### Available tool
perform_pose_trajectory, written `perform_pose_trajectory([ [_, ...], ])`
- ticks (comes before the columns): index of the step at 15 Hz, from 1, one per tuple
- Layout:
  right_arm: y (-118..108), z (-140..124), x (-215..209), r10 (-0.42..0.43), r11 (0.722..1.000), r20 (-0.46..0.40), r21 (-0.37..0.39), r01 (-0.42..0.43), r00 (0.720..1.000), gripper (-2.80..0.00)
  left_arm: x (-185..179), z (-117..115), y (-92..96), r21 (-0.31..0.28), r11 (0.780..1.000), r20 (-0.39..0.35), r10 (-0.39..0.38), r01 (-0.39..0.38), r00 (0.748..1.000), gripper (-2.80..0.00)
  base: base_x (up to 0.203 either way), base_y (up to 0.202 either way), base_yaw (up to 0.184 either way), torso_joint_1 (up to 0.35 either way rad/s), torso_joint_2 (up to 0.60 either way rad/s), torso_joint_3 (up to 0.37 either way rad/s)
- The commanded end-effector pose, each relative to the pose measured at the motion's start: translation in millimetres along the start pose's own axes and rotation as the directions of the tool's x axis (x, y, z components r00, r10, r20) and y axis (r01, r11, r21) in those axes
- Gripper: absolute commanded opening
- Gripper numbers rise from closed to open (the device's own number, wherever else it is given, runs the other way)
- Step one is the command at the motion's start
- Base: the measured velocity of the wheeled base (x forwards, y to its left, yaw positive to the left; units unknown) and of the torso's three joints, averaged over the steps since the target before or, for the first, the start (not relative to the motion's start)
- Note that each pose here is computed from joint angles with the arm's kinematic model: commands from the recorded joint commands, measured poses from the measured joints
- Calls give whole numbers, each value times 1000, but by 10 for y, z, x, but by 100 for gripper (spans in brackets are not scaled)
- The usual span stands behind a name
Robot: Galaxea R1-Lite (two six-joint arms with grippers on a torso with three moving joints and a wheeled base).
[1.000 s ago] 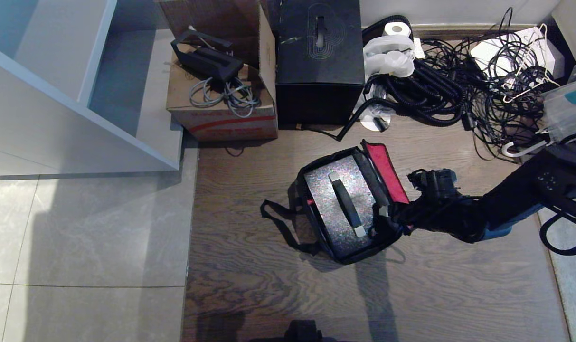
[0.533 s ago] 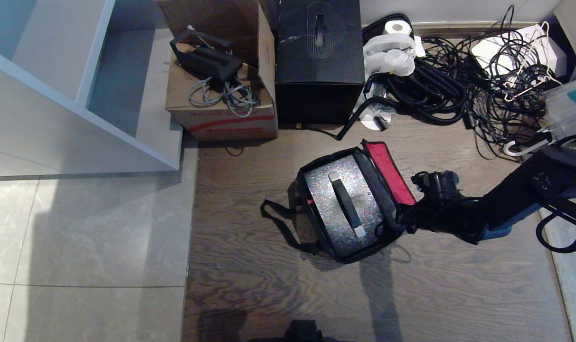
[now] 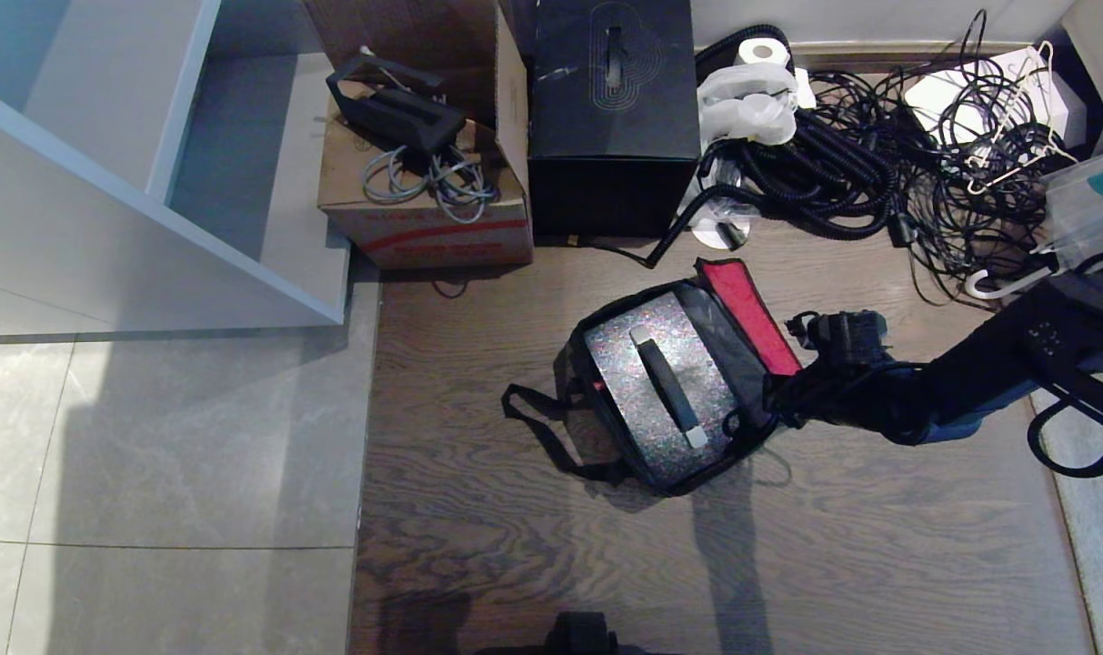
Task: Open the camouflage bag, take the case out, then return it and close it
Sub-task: Close the top of the storage box
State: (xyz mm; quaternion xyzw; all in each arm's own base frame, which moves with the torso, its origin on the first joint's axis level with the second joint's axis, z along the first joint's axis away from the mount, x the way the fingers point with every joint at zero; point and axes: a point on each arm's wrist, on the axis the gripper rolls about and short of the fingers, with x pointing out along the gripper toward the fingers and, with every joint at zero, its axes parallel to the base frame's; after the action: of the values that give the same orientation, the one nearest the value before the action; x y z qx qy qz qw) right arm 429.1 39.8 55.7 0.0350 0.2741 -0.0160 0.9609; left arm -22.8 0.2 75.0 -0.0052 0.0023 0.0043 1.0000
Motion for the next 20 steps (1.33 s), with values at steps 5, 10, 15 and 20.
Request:
perform_pose_trajectory([
  [5, -43, 633, 27, 160, 965, 203, -237, -110, 966, -280, 0, 0, 0, 0, 1000, 0, 1, -1, 1000, -280, 0, 0, 0, 0, 0, 0],
  [10, -4, 450, 55, 219, 950, 177, -264, -168, 960, -280, 0, 0, 0, 0, 1000, 0, 1, -1, 1000, -280, 0, 0, 0, 0, 0, 0],
  [15, 11, 525, 51, 225, 952, 251, -264, -157, 941, 0, 0, 0, 0, 0, 1000, 0, 1, -1, 1000, -280, 0, 0, 0, 0, 0, 0],
  [20, 83, 725, -203, 242, 970, 303, -83, -228, 922, 0, 0, 0, 0, 0, 1000, 0, 1, -1, 1000, -280, 0, 0, 0, 0, 0, 0],
])
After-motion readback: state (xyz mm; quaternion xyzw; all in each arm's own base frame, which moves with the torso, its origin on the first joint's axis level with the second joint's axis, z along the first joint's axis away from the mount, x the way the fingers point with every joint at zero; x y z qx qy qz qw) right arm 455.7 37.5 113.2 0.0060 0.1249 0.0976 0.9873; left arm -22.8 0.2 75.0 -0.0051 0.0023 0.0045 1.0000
